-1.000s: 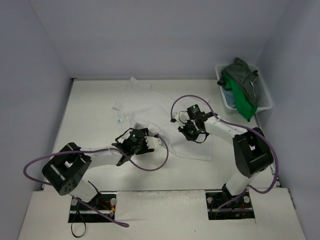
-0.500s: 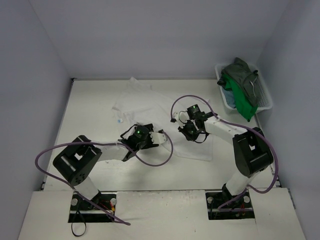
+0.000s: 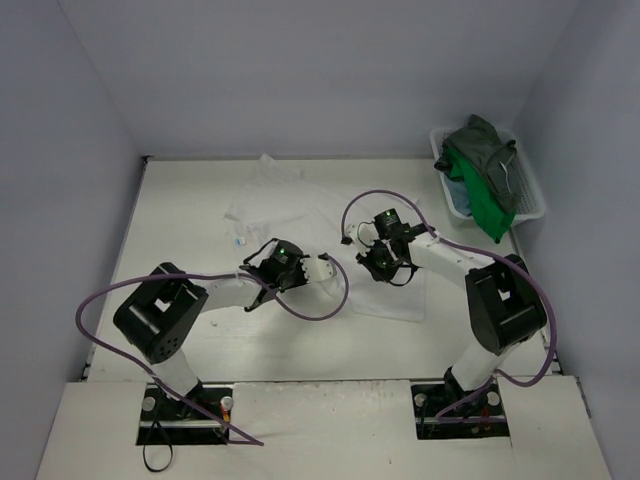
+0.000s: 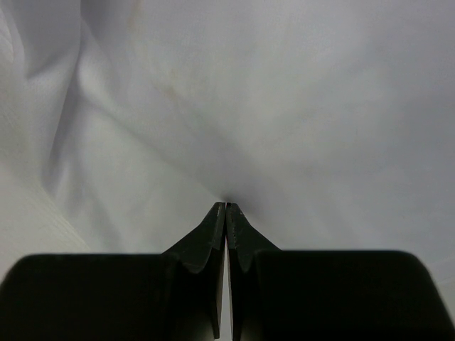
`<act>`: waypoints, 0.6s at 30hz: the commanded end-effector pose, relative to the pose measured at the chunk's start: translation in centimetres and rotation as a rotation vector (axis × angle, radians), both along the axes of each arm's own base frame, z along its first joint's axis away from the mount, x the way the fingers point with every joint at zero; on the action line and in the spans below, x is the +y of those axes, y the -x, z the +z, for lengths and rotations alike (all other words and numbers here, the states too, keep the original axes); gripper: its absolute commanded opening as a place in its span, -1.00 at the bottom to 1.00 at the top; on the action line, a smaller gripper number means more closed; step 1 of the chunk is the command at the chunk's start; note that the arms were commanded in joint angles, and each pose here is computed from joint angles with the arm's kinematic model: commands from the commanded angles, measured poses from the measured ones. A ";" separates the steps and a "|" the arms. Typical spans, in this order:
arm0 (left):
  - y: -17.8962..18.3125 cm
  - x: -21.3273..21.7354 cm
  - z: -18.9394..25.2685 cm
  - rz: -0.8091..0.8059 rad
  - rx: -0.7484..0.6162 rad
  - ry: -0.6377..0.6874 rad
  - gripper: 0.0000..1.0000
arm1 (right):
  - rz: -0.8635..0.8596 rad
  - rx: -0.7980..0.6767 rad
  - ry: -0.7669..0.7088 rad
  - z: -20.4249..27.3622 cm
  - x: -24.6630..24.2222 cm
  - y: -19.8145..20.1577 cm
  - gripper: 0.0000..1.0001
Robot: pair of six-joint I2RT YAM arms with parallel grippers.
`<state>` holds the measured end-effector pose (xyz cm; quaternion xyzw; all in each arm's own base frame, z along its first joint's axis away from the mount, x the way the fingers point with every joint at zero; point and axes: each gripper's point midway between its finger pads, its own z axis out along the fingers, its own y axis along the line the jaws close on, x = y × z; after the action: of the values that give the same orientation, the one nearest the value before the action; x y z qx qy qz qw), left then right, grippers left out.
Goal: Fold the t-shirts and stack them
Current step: Flatten the tshirt out
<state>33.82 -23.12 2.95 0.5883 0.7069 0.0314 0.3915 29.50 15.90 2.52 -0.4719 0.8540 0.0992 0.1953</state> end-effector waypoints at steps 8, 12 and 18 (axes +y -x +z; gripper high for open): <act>-2.2 1.3 10.4 0.050 -0.113 0.140 -1.00 | 0.018 -0.028 -0.041 1.2 1.0 -0.4 -1.00; -1.4 1.3 13.4 0.027 -0.091 0.173 -1.00 | 0.016 -0.031 -0.038 1.2 1.0 -0.5 -1.00; 2.3 1.8 15.5 -0.033 0.142 0.208 -1.00 | 0.013 -0.045 -0.037 1.6 0.9 -0.6 -1.00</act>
<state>34.87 -21.47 17.18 0.5458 0.7100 -0.0214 0.4444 29.45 16.01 2.53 -0.4723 0.8533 0.1027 0.1955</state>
